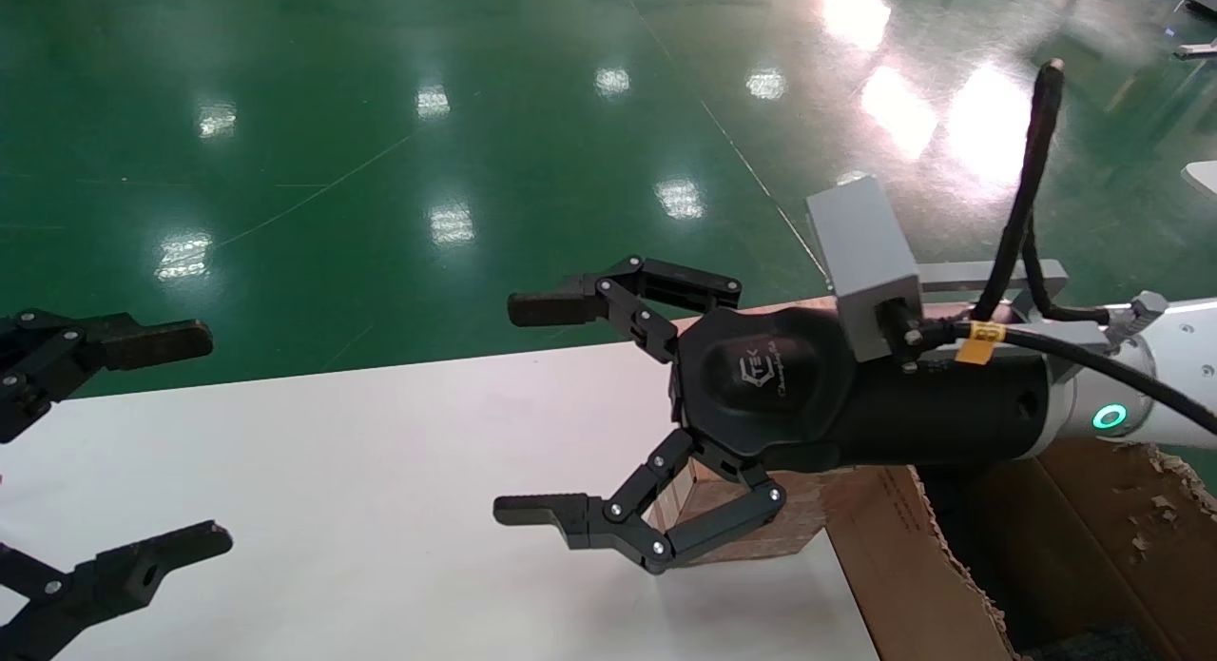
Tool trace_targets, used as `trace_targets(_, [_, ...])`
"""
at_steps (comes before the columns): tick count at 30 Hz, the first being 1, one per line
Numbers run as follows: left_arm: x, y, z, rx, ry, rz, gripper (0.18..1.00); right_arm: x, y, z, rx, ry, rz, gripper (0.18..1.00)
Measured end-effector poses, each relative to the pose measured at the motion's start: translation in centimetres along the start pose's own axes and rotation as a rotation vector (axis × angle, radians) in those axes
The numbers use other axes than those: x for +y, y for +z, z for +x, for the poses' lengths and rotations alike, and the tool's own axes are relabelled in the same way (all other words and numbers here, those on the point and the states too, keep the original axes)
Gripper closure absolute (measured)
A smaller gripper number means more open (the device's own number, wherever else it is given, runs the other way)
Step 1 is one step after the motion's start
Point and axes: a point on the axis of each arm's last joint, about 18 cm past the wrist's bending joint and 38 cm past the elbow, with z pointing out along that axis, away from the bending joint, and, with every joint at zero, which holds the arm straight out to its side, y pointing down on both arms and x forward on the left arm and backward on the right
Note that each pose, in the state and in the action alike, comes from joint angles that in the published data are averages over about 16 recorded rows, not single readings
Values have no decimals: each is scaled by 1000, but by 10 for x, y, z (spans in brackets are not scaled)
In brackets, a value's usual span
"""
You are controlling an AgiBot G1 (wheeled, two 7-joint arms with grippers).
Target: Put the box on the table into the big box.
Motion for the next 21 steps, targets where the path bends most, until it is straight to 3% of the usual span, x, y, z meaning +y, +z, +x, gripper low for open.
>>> trace_targets(21, [0, 0, 0, 0, 0, 0, 184, 3, -4, 0, 7, 4, -17, 178])
